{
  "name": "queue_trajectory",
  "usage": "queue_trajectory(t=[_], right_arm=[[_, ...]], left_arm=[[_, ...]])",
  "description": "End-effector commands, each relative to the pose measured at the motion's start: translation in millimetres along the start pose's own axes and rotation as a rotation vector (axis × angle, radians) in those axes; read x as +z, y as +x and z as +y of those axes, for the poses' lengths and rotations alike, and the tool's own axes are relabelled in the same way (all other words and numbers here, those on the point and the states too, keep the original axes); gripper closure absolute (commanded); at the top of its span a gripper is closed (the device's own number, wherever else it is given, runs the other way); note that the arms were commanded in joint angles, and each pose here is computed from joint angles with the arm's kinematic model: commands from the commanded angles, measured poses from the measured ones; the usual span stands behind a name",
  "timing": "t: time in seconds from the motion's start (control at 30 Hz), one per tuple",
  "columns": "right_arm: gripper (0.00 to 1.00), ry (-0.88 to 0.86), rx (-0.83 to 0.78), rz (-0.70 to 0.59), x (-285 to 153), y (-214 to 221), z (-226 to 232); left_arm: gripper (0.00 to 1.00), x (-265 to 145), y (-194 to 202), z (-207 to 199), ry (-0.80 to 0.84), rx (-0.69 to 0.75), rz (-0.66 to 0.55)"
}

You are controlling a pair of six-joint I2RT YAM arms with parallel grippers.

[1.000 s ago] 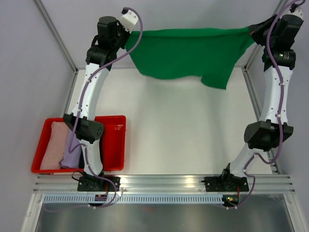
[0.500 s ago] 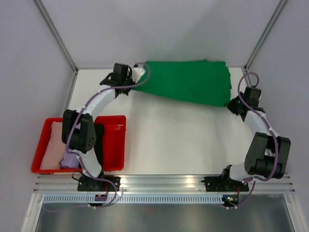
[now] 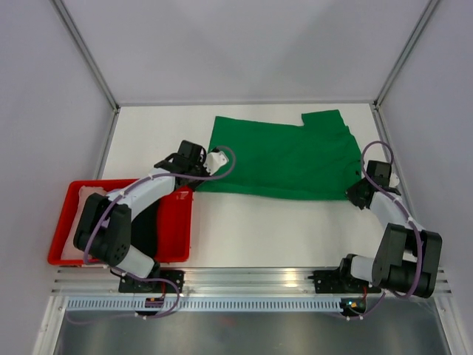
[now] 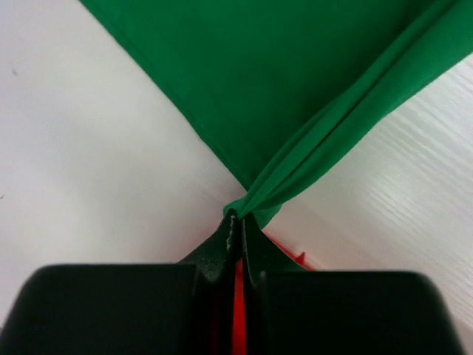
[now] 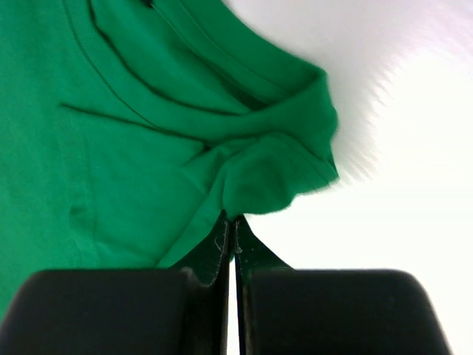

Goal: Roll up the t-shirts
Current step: Flatten the tshirt

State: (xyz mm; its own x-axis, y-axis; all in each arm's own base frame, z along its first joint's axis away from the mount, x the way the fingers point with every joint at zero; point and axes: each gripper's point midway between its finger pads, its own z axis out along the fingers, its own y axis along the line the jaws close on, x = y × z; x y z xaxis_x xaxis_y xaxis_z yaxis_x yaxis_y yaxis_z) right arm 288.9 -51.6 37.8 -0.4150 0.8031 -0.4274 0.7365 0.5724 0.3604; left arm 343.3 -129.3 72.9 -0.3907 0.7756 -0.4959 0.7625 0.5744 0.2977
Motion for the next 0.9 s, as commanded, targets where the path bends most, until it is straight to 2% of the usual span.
queue_trajectory(t=[0.0, 0.07, 0.13, 0.17, 0.27, 0.33, 0.37, 0.5, 0.57, 0.6, 0.67, 0.7, 0.73, 0.8, 0.87], right_arm=[[1.0, 0.12, 0.052, -0.038, -9.4, 1.8, -29.0], [1.0, 0.117, 0.092, -0.031, -15.0, 7.2, -31.7], [0.94, 0.114, 0.106, -0.023, -24.0, 11.8, -33.6], [0.8, 0.12, 0.117, -0.027, -26.5, 12.9, -37.0], [0.25, 0.132, 0.163, -0.078, -41.5, 5.8, -45.3], [0.21, 0.082, 0.179, -0.152, -58.3, -12.6, -35.2], [0.09, 0.053, 0.169, -0.186, -64.9, -22.4, -28.2], [0.09, -0.172, 0.028, -0.344, -106.5, -77.1, 32.3], [0.11, -0.243, -0.091, -0.373, -115.1, -93.5, 62.2], [0.13, -0.276, -0.133, -0.348, -113.2, -94.3, 75.5], [0.23, -0.235, -0.271, -0.258, -87.8, -97.9, 96.5], [0.28, -0.17, -0.331, -0.097, -51.9, -74.3, 92.0], [0.39, -0.187, -0.431, -0.074, -48.9, -76.7, 112.2], [0.47, -0.116, -0.499, 0.088, -7.2, -51.9, 105.8], [0.54, -0.125, -0.54, 0.144, 6.1, -47.2, 118.5]], left_arm=[[0.98, -2.4, 6.8, -19.7, 0.035, 0.035, 0.001], [0.98, -4.3, 5.9, -25.3, 0.056, 0.029, -0.005], [0.98, -7.4, 2.5, -30.5, 0.073, 0.03, -0.008], [0.98, -9.2, -2.9, -31.0, 0.082, 0.033, -0.024], [0.98, -7.9, -2.4, -39.6, 0.124, 0.053, -0.007], [0.98, -5.6, 2.7, -47.6, 0.155, 0.074, 0.019], [0.98, -5.7, 2.6, -51.8, 0.174, 0.085, 0.017], [0.98, -7.9, -1.9, -68.2, 0.254, 0.189, -0.014], [0.98, -4.4, -2.0, -67.9, 0.27, 0.205, 0.008], [0.98, -6.4, -12.4, -61.5, 0.263, 0.206, 0.004], [0.98, -2.4, -2.4, -65.5, 0.308, 0.202, 0.08], [0.98, -0.4, -5.5, -62.3, 0.301, 0.2, 0.084], [0.98, 2.1, -7.2, -59.5, 0.295, 0.203, 0.091], [0.98, 14.2, -2.0, -59.8, 0.309, 0.222, 0.124], [0.98, 21.9, 3.8, -55.2, 0.308, 0.23, 0.187]])
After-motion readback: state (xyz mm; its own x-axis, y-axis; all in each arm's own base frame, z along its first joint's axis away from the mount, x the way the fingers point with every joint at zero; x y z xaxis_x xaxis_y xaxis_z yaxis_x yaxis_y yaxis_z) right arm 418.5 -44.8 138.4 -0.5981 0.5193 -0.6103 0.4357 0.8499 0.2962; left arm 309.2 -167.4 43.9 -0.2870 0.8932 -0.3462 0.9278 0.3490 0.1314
